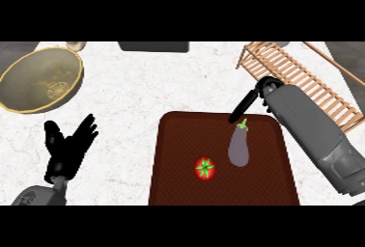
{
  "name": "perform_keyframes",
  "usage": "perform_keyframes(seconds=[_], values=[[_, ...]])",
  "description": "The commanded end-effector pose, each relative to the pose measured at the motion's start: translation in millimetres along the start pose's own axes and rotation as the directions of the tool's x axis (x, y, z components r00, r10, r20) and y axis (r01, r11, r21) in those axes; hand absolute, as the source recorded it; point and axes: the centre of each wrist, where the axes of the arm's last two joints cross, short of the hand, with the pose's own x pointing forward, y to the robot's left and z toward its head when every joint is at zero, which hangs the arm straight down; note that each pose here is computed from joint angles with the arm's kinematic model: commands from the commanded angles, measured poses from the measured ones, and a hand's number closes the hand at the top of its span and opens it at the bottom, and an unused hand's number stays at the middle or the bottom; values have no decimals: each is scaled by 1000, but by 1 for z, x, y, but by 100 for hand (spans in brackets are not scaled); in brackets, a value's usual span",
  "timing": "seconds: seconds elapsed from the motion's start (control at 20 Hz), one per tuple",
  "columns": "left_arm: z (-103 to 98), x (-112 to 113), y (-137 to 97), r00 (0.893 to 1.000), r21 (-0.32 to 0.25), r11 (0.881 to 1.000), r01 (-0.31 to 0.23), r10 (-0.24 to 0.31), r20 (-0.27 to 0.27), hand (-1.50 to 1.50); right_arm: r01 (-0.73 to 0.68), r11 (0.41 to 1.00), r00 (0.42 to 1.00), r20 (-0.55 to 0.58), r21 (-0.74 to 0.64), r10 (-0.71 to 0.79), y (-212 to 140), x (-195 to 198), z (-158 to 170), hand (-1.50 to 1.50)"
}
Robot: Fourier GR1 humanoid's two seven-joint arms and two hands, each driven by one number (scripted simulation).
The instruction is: Pick the eggplant from the tray and place it in the tiered shelf
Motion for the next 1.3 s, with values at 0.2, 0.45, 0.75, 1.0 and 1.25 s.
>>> perform_keyframes(seconds=[0.2,0.45,0.75,1.0,1.25], values=[[3,2,-2,1000,15,1000,-24,24,-13,0,-59,998,979,-196,32,64,40,13,-12,-150],[11,-10,-14,1000,18,1000,-4,4,-15,0,-96,995,968,-228,32,100,39,11,-18,-150],[6,-5,9,999,21,999,-28,29,-17,0,-148,989,953,-268,4,144,53,-4,-41,-150],[12,1,9,1000,26,1000,-17,16,2,0,-121,992,967,-227,-27,112,71,-7,-52,-150],[8,5,3,999,11,999,-32,32,-5,0,-108,993,978,-183,-40,99,84,-21,-63,-150]])
